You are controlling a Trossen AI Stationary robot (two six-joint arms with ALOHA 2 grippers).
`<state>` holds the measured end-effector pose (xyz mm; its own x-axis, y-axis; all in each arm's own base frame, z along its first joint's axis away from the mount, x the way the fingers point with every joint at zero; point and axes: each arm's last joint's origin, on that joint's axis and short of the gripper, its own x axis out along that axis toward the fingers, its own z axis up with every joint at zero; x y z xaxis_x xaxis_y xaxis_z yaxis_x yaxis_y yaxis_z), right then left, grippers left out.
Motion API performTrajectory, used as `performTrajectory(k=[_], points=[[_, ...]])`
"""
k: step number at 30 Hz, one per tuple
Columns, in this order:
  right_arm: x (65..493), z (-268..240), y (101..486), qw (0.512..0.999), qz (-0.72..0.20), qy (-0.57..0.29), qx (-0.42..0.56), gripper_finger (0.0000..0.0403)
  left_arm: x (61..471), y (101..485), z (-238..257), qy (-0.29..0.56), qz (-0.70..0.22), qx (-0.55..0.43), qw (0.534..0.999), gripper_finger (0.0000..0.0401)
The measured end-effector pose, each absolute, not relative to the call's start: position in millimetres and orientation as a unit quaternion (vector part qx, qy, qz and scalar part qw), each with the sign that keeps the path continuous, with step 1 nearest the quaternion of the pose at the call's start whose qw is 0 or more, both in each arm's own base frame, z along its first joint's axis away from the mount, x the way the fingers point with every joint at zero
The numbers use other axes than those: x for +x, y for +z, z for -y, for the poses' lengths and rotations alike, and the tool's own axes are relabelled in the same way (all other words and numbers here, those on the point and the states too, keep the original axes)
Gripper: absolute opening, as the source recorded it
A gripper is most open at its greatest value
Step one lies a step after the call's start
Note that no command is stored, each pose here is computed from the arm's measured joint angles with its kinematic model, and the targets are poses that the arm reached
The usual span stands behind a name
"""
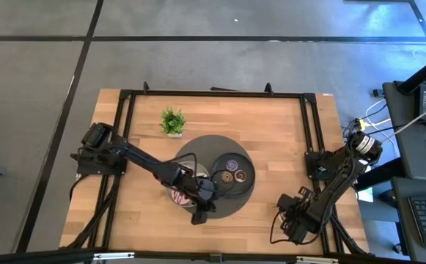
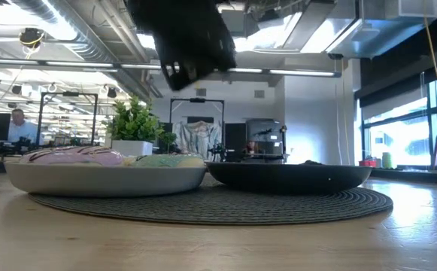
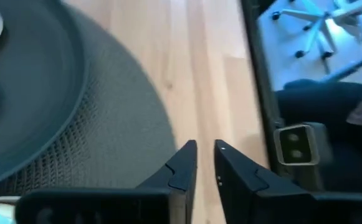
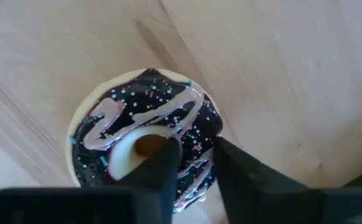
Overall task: Pick & Place donuts
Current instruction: Put the large black donut on the gray plate
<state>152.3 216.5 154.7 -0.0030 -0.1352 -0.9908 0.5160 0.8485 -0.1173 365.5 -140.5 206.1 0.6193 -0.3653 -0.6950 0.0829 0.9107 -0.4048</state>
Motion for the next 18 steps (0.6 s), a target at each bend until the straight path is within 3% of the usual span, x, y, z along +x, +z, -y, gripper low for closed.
performTrajectory(k=[7, 12, 18], points=[[152.1, -216.8, 164.6, 0.678, -0.680, -0.245, 0.130, 0.0014, 337.4, 236.2, 147.4, -0.120, -0.412, -0.070, 0.900, 0.0057], [169.2, -216.5, 196.6, 0.692, -0.668, -0.253, 0.110, 0.0021, 309.5, 243.7, 153.6, -0.109, -0.383, -0.051, 0.916, 0.0065], [224.2, -197.9, 234.2, 0.760, -0.619, -0.185, 0.068, 0.0011, 268.9, 241.9, 149.9, -0.155, -0.296, -0.084, 0.939, 0.0066]])
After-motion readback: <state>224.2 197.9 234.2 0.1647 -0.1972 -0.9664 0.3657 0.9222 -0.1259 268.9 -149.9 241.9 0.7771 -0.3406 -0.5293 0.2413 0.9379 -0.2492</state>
